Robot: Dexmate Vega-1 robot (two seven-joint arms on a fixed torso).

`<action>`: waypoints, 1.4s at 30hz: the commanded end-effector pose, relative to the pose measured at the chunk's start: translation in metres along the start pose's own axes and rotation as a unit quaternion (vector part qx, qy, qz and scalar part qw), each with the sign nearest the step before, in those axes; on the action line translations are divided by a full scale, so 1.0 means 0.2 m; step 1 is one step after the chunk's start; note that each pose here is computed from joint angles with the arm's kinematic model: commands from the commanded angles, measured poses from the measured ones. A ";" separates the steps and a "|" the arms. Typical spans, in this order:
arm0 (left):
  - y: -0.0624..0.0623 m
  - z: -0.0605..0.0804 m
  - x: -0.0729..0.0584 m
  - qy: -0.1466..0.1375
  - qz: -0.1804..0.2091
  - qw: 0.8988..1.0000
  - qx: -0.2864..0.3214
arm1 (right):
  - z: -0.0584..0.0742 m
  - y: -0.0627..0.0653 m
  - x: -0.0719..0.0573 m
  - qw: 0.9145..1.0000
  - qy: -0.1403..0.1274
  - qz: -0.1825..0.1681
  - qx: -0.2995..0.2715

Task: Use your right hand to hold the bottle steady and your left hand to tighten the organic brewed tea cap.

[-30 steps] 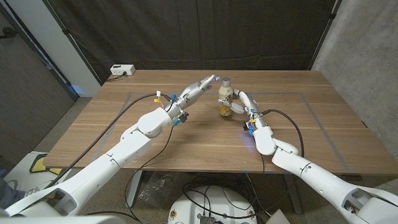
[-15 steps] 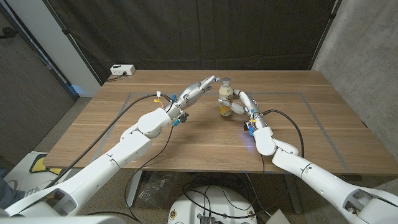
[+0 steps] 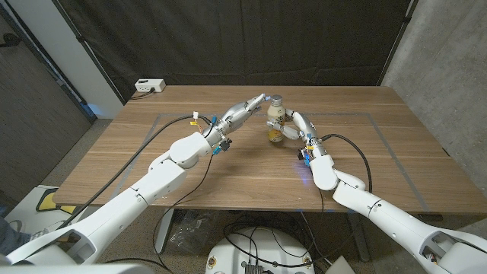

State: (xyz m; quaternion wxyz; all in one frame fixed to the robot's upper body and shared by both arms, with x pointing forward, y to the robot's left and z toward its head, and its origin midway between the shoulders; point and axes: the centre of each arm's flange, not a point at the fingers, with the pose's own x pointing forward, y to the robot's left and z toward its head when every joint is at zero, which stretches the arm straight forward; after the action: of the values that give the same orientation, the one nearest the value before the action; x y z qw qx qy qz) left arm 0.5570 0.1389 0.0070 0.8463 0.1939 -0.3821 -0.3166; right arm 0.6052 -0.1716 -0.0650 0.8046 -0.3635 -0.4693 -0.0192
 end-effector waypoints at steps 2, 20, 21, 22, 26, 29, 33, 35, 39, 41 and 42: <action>0.00 0.00 0.03 -0.002 -0.009 1.000 0.000 | 0.02 0.00 0.01 1.000 -0.008 0.000 0.000; 0.00 -0.01 0.08 -0.001 -0.016 1.000 -0.003 | 0.04 -0.01 0.01 1.000 -0.019 -0.006 -0.003; 0.00 -0.01 0.08 -0.001 -0.017 1.000 -0.003 | 0.04 -0.01 0.01 1.000 -0.019 -0.007 -0.002; 0.00 -0.01 0.09 -0.001 -0.018 1.000 -0.003 | 0.04 -0.01 0.01 1.000 -0.018 -0.007 -0.002; 0.00 -0.01 0.09 -0.002 -0.016 1.000 -0.004 | 0.03 -0.01 0.01 1.000 -0.013 -0.008 0.000; 0.01 -0.01 0.07 0.000 -0.010 1.000 -0.006 | 0.02 -0.02 0.00 1.000 -0.011 -0.006 0.000; 0.02 -0.02 0.03 0.006 0.006 1.000 -0.007 | 0.01 -0.02 0.00 1.000 -0.007 -0.006 0.002; 0.03 -0.02 0.01 0.009 0.016 1.000 -0.008 | 0.01 -0.02 0.01 1.000 -0.006 -0.006 0.003; 0.03 -0.03 -0.04 0.014 0.033 0.999 -0.018 | 0.00 -0.02 0.01 1.000 -0.005 -0.005 0.005; 0.01 -0.04 -0.06 0.017 0.035 0.999 -0.022 | 0.00 -0.02 0.01 1.000 -0.004 -0.004 0.007; 0.01 -0.04 -0.06 0.018 0.035 0.999 -0.022 | 0.00 -0.02 0.01 1.000 -0.004 -0.004 0.007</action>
State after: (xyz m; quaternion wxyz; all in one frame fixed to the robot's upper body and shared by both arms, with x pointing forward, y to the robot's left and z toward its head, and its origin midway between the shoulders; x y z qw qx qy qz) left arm 0.5642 0.1397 0.0083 0.8542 0.1835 -0.3747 -0.3103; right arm 0.6022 -0.1716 -0.0607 0.8006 -0.3586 -0.4797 -0.0196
